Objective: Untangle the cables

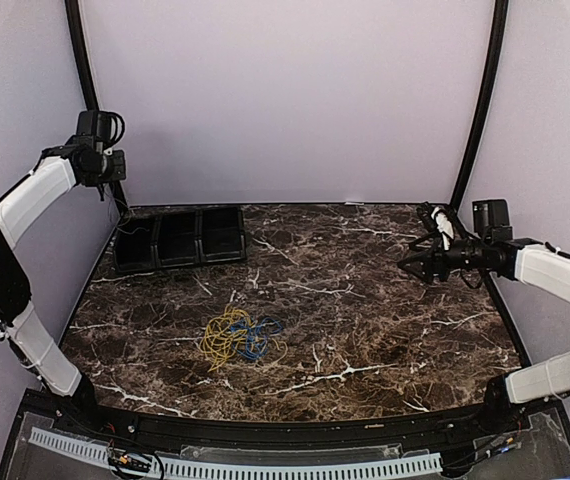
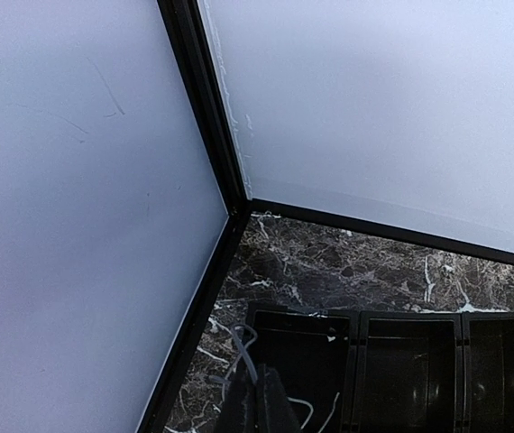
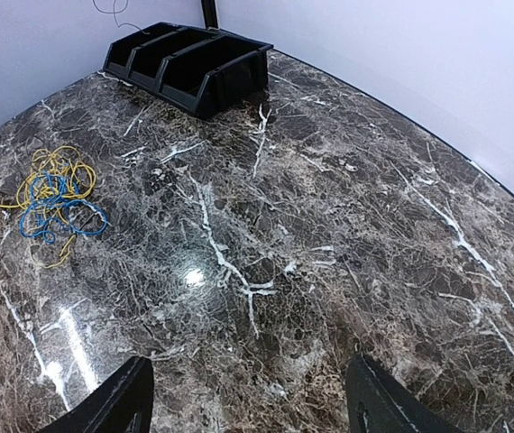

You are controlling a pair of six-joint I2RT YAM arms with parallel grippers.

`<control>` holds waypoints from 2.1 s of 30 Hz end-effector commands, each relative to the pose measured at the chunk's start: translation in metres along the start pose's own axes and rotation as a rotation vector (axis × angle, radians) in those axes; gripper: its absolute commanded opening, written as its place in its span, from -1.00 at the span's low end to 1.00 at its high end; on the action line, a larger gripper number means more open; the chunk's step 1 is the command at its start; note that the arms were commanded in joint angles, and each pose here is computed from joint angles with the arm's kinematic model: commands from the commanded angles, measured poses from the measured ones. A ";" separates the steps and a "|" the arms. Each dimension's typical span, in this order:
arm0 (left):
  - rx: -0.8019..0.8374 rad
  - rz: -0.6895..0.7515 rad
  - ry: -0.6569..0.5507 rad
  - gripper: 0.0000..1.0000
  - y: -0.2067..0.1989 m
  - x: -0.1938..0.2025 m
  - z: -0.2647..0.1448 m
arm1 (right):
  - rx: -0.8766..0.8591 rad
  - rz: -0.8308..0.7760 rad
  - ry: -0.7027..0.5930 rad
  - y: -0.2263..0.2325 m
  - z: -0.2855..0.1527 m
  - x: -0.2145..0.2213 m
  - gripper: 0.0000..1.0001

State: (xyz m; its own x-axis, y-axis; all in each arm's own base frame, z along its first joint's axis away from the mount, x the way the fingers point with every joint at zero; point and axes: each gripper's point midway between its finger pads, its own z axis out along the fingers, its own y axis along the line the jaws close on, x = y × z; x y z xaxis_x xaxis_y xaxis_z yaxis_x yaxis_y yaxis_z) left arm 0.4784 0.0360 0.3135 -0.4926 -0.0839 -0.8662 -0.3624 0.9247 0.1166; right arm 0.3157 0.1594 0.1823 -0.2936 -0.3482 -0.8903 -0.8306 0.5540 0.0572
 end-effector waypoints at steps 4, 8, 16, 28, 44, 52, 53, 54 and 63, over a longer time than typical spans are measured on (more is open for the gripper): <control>0.032 -0.006 0.037 -1.00 -0.009 0.019 0.017 | 0.020 -0.065 -0.037 0.000 -0.006 -0.009 0.49; 0.069 -0.002 0.059 -1.00 -0.020 0.030 0.030 | 0.022 -0.071 -0.039 0.001 -0.007 -0.009 0.49; 0.137 0.018 0.099 -1.00 -0.042 0.064 0.058 | 0.031 -0.083 -0.039 0.001 -0.009 -0.009 0.49; 0.223 -0.013 0.177 -1.00 -0.051 0.105 0.077 | 0.021 -0.093 -0.037 0.003 -0.008 -0.007 0.50; 0.269 -0.105 0.460 -1.00 -0.062 0.181 0.108 | -0.002 -0.090 -0.021 0.005 -0.005 -0.003 0.50; 0.225 -0.099 0.489 -1.00 -0.056 0.190 0.111 | 0.000 -0.094 -0.017 0.005 -0.005 -0.002 0.50; 0.225 -0.099 0.489 -1.00 -0.056 0.188 0.110 | -0.002 -0.094 -0.017 0.005 -0.005 -0.001 0.50; 0.226 -0.102 0.488 -0.99 -0.056 0.186 0.109 | -0.002 -0.093 -0.016 0.005 -0.005 -0.001 0.50; 0.176 -0.135 0.431 -0.25 -0.038 0.154 0.082 | 0.003 -0.091 -0.007 0.003 -0.004 0.000 0.49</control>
State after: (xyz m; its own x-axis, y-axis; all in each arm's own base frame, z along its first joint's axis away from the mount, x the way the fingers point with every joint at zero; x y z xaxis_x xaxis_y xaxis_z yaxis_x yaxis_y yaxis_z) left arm 0.4899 0.0150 0.0856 -0.7981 -0.3051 -0.5195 -0.3040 0.9484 -0.0899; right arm 0.3091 0.1582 0.1816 -0.2249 -0.3926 -0.8918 -0.8502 0.5262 -0.0173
